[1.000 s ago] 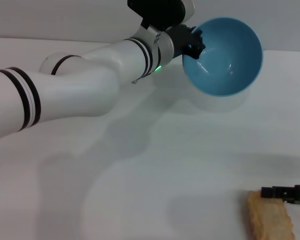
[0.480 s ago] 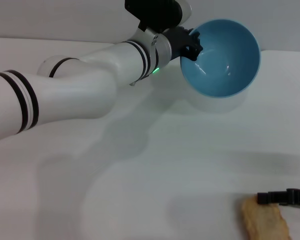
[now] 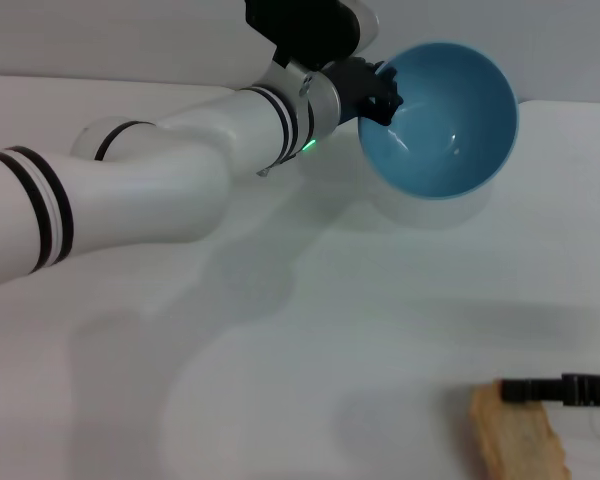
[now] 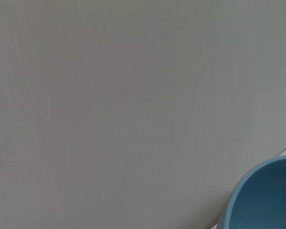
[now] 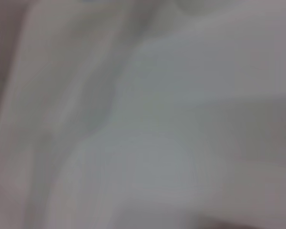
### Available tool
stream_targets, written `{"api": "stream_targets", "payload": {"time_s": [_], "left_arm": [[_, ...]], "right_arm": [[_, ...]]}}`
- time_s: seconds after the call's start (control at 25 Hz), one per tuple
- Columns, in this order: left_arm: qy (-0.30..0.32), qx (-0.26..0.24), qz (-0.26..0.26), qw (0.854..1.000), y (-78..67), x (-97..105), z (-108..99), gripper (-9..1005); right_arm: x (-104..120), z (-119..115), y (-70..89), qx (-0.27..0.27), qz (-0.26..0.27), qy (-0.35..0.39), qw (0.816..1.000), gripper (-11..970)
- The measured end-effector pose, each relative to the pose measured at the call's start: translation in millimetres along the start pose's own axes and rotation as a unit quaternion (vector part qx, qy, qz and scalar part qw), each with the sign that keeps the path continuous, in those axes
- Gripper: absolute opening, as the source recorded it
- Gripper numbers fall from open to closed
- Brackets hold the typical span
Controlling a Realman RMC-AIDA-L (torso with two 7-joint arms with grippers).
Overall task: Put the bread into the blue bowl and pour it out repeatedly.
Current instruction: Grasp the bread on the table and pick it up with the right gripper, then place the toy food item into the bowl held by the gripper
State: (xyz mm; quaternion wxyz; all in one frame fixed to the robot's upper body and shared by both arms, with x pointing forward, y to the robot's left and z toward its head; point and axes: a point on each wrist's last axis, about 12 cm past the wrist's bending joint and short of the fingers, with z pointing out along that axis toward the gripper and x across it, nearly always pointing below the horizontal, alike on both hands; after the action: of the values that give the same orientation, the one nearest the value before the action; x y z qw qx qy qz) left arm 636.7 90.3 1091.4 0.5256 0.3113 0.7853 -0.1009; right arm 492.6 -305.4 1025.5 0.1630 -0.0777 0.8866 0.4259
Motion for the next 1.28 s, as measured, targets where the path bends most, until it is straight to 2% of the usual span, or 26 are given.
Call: {"api": "stream_targets", "payload": {"time_s": [0.2, 0.28, 0.4, 0.64, 0.8, 0.92, 1.04, 1.28], "left_arm": [[0.003, 0.001, -0.003, 1.0, -0.6, 2.1, -0.9, -1], [0.01, 0.003, -0.004, 1.0, -0.7, 3.6, -0.9, -1], [0.03, 0.01, -0.003, 1.0, -0.9, 7.0, -0.4, -2], [0.093, 0.031, -0.013, 0.995, -0.3, 15.2, -1.2, -2], [0.124, 0.067, -0.016, 0.99, -15.1, 15.4, -3.5, -1], [0.13, 0.096, -0.002, 0.987, -32.0, 12.9, -5.7, -1], [0.141, 0.127, 0.003, 0.982, -46.4, 8.3, -8.9, -1], [0.148, 0.148, 0.013, 0.978, -57.6, 5.0, -11.2, -2]], "right_arm": [[-9.3, -5.5, 9.8, -0.041, -0.043, -0.039, 0.997, 221], [-21.2, -12.1, 17.3, -0.064, -0.079, -0.076, 0.992, 205], [-31.1, -20.1, 22.3, -0.072, -0.099, -0.106, 0.987, 182], [-55.5, -56.2, 34.0, -0.076, -0.161, -0.223, 0.958, 137], [-68.7, -71.4, 36.9, -0.082, -0.164, -0.301, 0.936, 120], [-75.6, -68.5, 37.4, -0.074, -0.168, -0.324, 0.928, 111], [-80.7, -55.7, 35.6, -0.069, -0.167, -0.328, 0.927, 104], [-82.3, -28.2, 32.0, -0.071, -0.149, -0.312, 0.935, 100]]}}
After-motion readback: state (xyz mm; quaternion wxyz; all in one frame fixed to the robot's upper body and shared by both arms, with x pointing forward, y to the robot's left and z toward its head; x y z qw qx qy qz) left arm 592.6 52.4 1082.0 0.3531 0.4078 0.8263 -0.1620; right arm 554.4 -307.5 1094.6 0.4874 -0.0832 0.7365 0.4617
